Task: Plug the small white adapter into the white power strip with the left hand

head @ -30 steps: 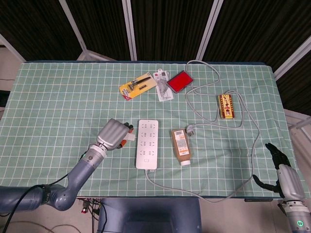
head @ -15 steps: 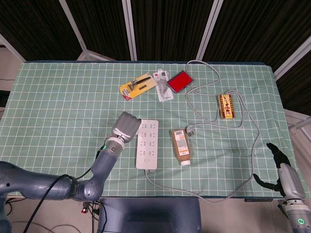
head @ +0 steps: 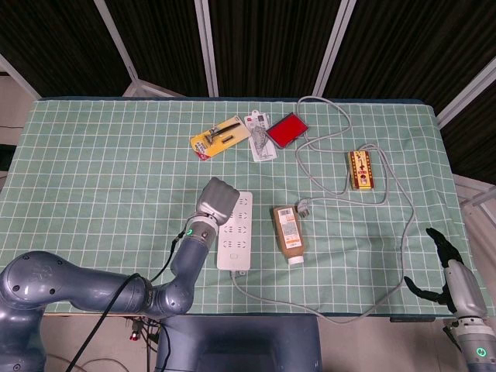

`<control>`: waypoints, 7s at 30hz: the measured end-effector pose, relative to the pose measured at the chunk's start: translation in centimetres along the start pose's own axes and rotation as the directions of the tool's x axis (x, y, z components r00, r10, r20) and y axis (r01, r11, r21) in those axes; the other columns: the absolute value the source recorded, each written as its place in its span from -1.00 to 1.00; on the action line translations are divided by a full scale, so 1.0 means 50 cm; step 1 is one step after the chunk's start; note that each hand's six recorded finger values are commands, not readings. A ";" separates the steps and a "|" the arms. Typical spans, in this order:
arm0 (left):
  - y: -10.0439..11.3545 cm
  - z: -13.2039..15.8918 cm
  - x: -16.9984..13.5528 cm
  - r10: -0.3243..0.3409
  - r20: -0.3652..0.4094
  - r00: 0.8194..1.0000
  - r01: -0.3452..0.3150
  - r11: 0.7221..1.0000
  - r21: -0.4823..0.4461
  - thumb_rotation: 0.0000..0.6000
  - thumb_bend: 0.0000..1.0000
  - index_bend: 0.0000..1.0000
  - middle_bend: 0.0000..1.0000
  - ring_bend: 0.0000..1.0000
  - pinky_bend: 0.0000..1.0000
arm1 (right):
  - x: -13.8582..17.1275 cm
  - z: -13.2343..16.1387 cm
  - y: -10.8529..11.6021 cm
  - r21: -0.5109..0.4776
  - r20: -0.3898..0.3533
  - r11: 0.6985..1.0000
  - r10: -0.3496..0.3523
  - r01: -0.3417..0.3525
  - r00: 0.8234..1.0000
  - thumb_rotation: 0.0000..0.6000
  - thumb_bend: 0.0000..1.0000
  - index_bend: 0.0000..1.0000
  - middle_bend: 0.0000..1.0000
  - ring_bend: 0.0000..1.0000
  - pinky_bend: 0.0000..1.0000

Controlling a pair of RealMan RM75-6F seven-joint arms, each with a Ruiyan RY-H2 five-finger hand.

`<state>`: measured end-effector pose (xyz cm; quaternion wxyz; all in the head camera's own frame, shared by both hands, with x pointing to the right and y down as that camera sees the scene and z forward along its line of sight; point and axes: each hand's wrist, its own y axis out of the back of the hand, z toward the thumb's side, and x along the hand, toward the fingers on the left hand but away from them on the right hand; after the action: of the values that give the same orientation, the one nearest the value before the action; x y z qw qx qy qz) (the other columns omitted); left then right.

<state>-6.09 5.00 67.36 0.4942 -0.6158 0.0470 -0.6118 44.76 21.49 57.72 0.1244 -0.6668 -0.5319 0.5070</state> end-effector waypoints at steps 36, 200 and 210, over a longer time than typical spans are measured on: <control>-0.017 0.037 0.034 -0.021 0.016 1.000 0.021 1.000 0.014 1.00 0.43 0.45 0.81 0.86 0.92 | -0.001 -0.001 0.000 -0.010 0.005 1.000 0.006 -0.006 1.000 1.00 -0.32 -1.00 -1.00 -1.00 -1.00; -0.034 -0.022 0.018 0.198 0.141 0.970 0.055 0.386 -0.921 1.00 -0.62 -0.19 -0.10 -0.10 0.11 | 0.003 0.000 0.000 0.027 -0.016 1.000 -0.002 0.002 1.000 1.00 -0.32 -1.00 -1.00 -1.00 -1.00; -0.088 -0.195 -0.141 0.337 -0.017 0.941 -0.244 0.647 -0.723 1.00 -0.98 -0.89 -0.98 -0.96 -0.85 | 0.007 0.003 -0.001 0.065 -0.038 0.998 -0.010 0.013 0.999 1.00 -0.32 -1.00 -1.00 -1.00 -1.00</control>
<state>-18.05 6.52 62.97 0.3092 -0.7785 0.3496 -0.4197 44.56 21.75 57.47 0.1592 -0.6687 -0.5164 0.5107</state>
